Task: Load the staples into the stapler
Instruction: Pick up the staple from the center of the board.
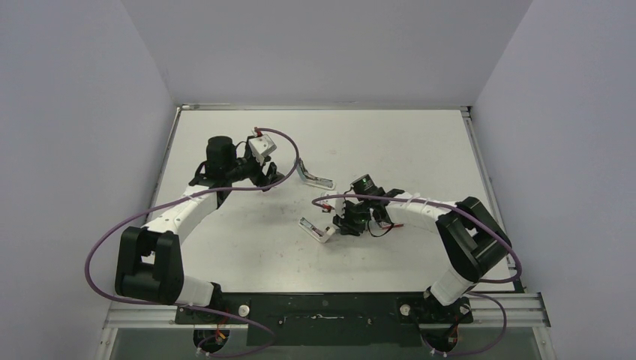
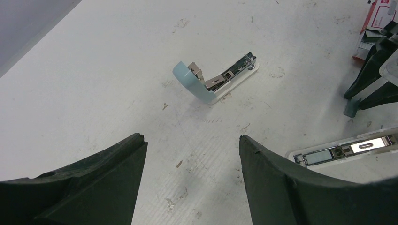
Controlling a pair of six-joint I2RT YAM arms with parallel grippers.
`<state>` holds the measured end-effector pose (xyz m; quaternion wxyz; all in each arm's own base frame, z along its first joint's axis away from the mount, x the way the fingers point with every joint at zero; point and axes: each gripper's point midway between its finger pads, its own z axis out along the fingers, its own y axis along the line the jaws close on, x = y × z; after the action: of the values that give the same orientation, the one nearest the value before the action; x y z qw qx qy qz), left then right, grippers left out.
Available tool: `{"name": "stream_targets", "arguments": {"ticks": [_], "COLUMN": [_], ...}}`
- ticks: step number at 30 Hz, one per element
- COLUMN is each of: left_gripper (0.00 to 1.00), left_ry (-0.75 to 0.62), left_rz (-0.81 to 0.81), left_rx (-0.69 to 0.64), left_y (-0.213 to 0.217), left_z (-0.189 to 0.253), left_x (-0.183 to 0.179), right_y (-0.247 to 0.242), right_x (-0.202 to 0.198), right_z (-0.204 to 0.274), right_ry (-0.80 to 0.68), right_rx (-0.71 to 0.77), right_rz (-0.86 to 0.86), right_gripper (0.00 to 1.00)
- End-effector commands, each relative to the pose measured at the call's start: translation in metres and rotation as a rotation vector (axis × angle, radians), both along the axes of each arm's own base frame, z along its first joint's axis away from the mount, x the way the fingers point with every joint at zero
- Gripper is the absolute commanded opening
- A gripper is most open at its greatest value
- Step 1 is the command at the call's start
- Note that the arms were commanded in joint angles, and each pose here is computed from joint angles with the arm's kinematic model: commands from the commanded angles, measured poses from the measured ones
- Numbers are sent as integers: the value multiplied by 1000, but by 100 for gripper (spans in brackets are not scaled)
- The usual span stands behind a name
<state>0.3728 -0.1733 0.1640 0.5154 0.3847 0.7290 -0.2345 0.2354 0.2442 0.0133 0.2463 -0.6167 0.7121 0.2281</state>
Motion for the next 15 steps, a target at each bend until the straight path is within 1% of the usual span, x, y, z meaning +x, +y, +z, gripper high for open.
{"name": "stream_targets", "arguments": {"ticks": [1, 4, 15], "left_gripper": [70, 70, 70], "left_ry": [-81, -78, -72], "left_rz": [-8, -16, -48], "left_rx": [-21, -21, -26], "left_y": [0, -1, -5], "left_z": [23, 22, 20], "left_x": [4, 3, -1], "right_y": [5, 3, 0], "right_x": [5, 8, 23], "right_z": [1, 3, 16], "right_ry": [-10, -7, -15], "right_rx": [6, 17, 63], "right_rz": [26, 25, -22], "right_gripper": [22, 18, 9]}}
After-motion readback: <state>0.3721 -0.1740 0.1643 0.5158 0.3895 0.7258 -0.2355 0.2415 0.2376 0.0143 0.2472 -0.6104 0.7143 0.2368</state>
